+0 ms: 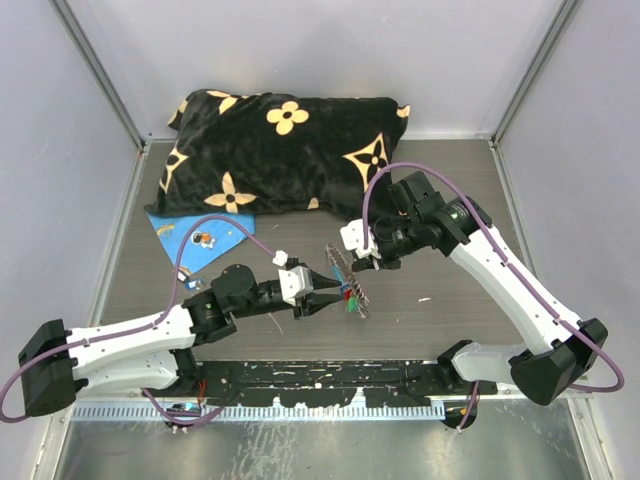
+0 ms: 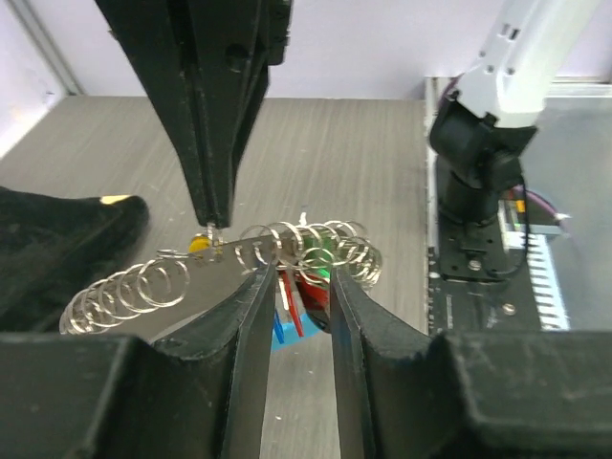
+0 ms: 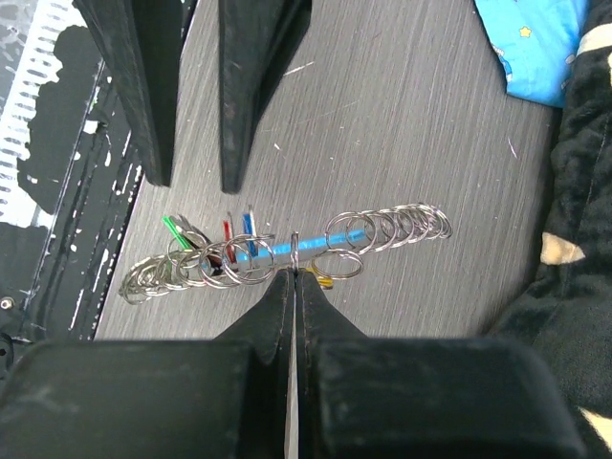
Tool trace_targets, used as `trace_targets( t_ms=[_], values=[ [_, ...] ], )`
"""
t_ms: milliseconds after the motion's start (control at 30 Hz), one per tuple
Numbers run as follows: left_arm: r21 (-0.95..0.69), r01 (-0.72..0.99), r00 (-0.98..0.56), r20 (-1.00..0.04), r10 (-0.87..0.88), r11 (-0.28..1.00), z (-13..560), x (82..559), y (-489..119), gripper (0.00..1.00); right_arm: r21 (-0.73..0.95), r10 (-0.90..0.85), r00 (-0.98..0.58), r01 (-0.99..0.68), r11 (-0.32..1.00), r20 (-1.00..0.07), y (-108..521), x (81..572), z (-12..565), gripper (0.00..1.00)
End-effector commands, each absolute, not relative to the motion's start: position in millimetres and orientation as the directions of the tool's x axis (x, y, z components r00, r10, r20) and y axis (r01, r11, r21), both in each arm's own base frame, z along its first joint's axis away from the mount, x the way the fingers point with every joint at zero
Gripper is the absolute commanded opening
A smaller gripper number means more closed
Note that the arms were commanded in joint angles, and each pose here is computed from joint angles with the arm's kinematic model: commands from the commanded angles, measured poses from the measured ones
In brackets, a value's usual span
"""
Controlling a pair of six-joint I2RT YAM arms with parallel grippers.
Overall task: Remove the keys from the keyring
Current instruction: Remove the key from the keyring.
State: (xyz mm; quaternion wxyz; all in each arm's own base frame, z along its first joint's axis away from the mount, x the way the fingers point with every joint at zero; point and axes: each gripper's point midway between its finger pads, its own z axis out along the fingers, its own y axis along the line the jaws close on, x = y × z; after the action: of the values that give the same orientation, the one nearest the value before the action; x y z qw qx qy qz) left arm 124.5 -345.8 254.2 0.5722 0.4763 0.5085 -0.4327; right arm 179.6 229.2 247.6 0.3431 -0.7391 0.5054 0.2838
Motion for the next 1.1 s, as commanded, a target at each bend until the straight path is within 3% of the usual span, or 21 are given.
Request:
trace_targets(
  t_ms=[0, 200, 633, 1067],
  values=[
    [0.212, 0.921, 0.257, -0.961, -0.099, 0.328, 289, 149, -349, 0.30, -0.304, -0.488, 0.394, -0.918, -0.256, -0.779, 239, 183, 274, 0.01],
    [0.229, 0.887, 0.290, -0.952, -0.099, 0.402, 289, 163, -350, 0.31, -0.302, -0.485, 0.393, -0.918, -0.257, -0.782, 239, 183, 273, 0.01],
    [0.225, 0.882, 0.283, -0.956, -0.083, 0.413, 282, 170, -358, 0.31, -0.297, -0.471, 0.392, -0.917, -0.265, -0.791, 241, 179, 274, 0.01],
    [0.218, 0.879, 0.275, -0.959, -0.076, 0.424, 280, 175, -363, 0.22, -0.291, -0.462, 0.393, -0.915, -0.278, -0.795, 243, 176, 273, 0.01]
  ],
)
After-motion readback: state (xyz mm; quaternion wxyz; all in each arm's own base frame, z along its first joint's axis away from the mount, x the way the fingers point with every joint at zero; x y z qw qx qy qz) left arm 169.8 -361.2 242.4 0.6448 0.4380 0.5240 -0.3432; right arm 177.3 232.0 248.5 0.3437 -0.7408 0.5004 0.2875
